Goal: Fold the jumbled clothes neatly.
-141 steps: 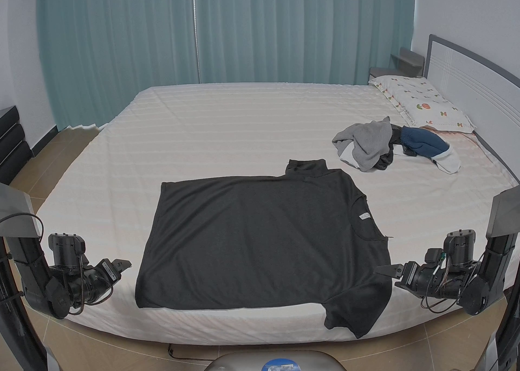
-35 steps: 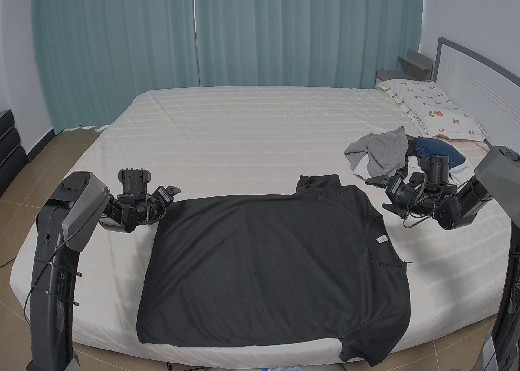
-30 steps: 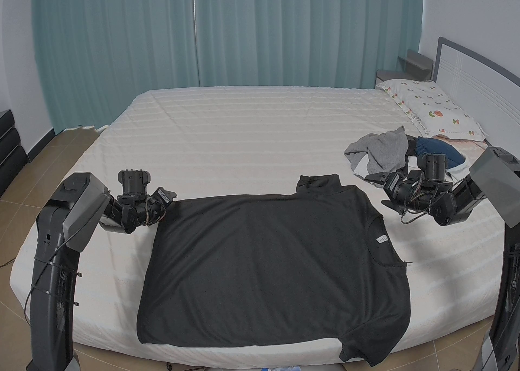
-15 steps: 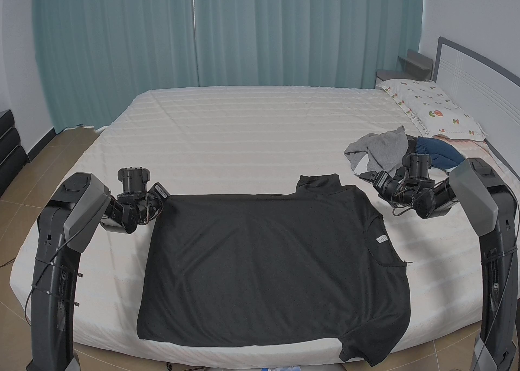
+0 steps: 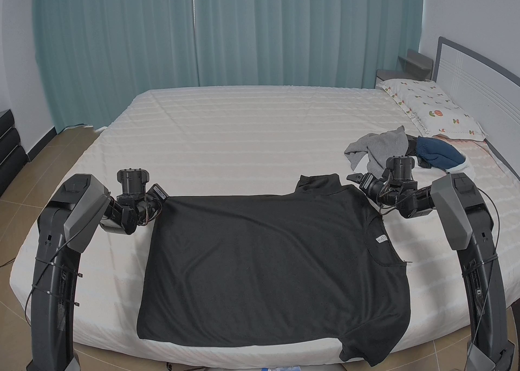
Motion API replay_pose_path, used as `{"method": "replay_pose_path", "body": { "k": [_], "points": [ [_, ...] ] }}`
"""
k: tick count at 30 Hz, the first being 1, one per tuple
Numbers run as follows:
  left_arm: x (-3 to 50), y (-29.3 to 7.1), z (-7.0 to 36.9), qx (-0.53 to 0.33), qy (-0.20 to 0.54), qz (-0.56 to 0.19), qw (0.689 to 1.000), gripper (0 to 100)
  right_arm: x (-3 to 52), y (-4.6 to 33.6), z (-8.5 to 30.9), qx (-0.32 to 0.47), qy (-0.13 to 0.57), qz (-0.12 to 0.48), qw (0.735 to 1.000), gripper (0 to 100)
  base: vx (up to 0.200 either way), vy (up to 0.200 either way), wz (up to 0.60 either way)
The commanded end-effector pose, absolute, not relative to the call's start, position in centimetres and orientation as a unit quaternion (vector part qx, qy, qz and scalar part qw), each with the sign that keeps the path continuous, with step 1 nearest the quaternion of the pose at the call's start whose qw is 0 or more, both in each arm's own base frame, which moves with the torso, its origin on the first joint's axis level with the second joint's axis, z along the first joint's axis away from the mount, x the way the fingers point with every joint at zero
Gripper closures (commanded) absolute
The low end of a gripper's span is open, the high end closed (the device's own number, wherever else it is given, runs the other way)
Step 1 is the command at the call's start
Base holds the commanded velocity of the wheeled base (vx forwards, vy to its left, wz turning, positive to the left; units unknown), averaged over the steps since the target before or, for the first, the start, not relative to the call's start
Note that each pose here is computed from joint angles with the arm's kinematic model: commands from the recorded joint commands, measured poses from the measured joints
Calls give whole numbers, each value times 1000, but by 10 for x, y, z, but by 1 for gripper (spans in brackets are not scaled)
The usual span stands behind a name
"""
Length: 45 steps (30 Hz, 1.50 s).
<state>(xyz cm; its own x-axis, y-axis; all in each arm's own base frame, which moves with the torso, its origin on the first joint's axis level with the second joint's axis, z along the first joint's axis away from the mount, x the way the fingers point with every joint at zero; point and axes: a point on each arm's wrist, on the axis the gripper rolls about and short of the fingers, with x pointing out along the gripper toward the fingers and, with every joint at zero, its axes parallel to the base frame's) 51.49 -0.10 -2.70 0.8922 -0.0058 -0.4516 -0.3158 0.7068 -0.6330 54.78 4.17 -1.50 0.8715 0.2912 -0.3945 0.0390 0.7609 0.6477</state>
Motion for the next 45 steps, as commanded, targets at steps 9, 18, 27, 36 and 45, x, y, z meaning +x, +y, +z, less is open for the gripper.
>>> {"method": "replay_pose_path", "body": {
  "k": [9, 18, 27, 36, 45],
  "points": [
    [522, 1, -27, -375, 204, 84, 900, 100, 550, 43, -29, 340, 253, 63, 904, 100, 0, 0, 0],
    [526, 13, -24, -378, 189, 93, 902, 100, 554, 42, -16, 337, 201, 59, 918, 100, 0, 0, 0],
    [532, 17, -24, -377, 170, 103, 905, 100, 557, 41, -1, 335, 143, 77, 928, 100, 0, 0, 0],
    [533, 15, -27, -377, 175, 102, 904, 100, 557, 45, -23, 328, 145, 82, 930, 100, 0, 0, 0],
    [533, 13, -28, -377, 179, 97, 904, 0, 557, 46, -34, 312, 153, 83, 934, 0, 0, 0, 0]
  ]
}}
